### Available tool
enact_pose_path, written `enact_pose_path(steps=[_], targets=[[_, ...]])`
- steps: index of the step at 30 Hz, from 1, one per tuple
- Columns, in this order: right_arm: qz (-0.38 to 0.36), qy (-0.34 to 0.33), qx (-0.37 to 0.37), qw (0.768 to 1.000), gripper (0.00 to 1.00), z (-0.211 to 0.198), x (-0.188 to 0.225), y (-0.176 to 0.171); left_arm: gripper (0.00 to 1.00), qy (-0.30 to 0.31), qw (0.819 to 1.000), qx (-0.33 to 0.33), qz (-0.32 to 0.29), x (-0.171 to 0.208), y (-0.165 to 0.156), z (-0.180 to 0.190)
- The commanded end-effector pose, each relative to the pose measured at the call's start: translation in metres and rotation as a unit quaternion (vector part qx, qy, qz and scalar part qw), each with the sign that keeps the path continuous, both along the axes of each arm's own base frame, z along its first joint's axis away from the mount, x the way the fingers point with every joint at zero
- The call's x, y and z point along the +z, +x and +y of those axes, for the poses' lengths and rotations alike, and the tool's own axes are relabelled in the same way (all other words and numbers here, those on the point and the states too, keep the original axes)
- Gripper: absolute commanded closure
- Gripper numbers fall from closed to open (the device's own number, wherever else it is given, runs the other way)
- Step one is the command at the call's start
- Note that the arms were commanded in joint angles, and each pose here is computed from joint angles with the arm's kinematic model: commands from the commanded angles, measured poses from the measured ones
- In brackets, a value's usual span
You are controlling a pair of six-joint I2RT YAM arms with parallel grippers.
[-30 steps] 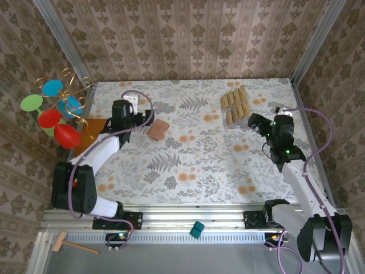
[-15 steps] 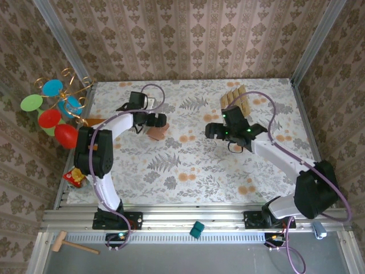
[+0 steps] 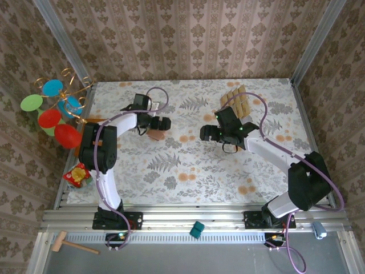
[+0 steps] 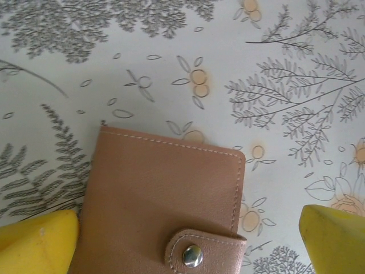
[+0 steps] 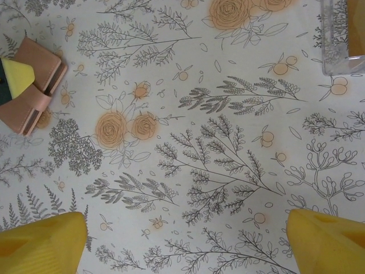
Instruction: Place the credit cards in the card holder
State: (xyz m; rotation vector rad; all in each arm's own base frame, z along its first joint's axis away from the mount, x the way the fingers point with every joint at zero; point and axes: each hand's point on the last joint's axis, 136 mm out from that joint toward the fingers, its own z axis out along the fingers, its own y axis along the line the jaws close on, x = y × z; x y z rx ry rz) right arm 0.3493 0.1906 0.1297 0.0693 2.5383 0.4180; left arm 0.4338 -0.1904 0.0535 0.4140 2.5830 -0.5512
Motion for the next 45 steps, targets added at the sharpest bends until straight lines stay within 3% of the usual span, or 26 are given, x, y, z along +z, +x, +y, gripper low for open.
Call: enact_pose_path(steps=[1,12,22,29,35,45], targets=[[-0.003,0.009,-0.006,1.0,0.09,0.003,0.009,0.005,0.0,-0.012,1.0,-0.02,0.021,-0.013,-0.015,-0.015],[-0.009,-0.006,-0.019,1.0,0.08,-0.01,0.015,0.003,0.0,-0.029,0.998,-0.047,0.042,-0.017,-0.067,-0.052],[-0.002,-0.007,-0.036,0.999,0.08,-0.027,0.01,-0.002,0.0,-0.09,0.994,-0.053,0.042,0.002,-0.131,-0.094],[0.008,0.001,-0.027,1.0,0.08,-0.023,0.007,-0.004,0.0,-0.063,0.998,0.02,0.001,0.025,-0.125,-0.066],[0.033,0.016,-0.007,0.999,0.09,-0.01,-0.004,-0.004,0.0,-0.075,0.992,0.103,0.014,0.032,-0.119,-0.04],[0.094,0.067,0.05,0.992,0.27,0.022,-0.029,-0.014,0.0,-0.144,0.984,0.1,0.041,0.028,-0.112,-0.044]])
